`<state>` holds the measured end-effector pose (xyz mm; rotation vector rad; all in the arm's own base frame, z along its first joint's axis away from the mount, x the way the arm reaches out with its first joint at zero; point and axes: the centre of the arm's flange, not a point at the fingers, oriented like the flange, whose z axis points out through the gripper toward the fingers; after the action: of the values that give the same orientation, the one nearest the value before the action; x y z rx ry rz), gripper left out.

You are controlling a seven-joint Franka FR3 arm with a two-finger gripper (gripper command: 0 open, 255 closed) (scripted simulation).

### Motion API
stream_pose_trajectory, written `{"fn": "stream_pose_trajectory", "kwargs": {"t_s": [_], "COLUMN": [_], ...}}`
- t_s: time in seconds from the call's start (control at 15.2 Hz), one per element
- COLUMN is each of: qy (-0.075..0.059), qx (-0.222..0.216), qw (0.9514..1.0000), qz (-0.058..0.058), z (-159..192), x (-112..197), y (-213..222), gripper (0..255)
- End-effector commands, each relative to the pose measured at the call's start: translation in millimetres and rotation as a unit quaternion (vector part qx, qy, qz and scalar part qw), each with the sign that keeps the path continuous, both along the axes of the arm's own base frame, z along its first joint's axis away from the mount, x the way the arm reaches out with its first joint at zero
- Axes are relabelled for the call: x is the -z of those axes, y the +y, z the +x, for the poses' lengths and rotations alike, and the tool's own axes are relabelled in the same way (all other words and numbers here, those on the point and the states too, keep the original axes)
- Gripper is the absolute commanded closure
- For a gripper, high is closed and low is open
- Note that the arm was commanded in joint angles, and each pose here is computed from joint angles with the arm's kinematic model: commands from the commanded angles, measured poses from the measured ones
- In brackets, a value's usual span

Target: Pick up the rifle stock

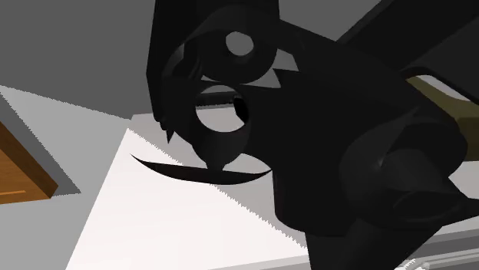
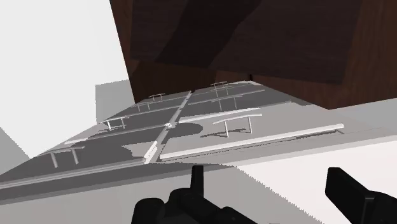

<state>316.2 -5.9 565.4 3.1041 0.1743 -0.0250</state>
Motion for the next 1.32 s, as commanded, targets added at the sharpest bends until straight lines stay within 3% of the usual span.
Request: {"fn": "stream_pose_trajectory", "kwargs": {"t_s": [0.0, 1.25], "qy": [0.0, -0.015], "qx": [0.0, -0.08], "qw": [1.0, 0.9942], "qz": [0.0, -0.071], "z": [0, 217], "x": [0, 81], "y": [0, 100], "gripper": [0, 0]}}
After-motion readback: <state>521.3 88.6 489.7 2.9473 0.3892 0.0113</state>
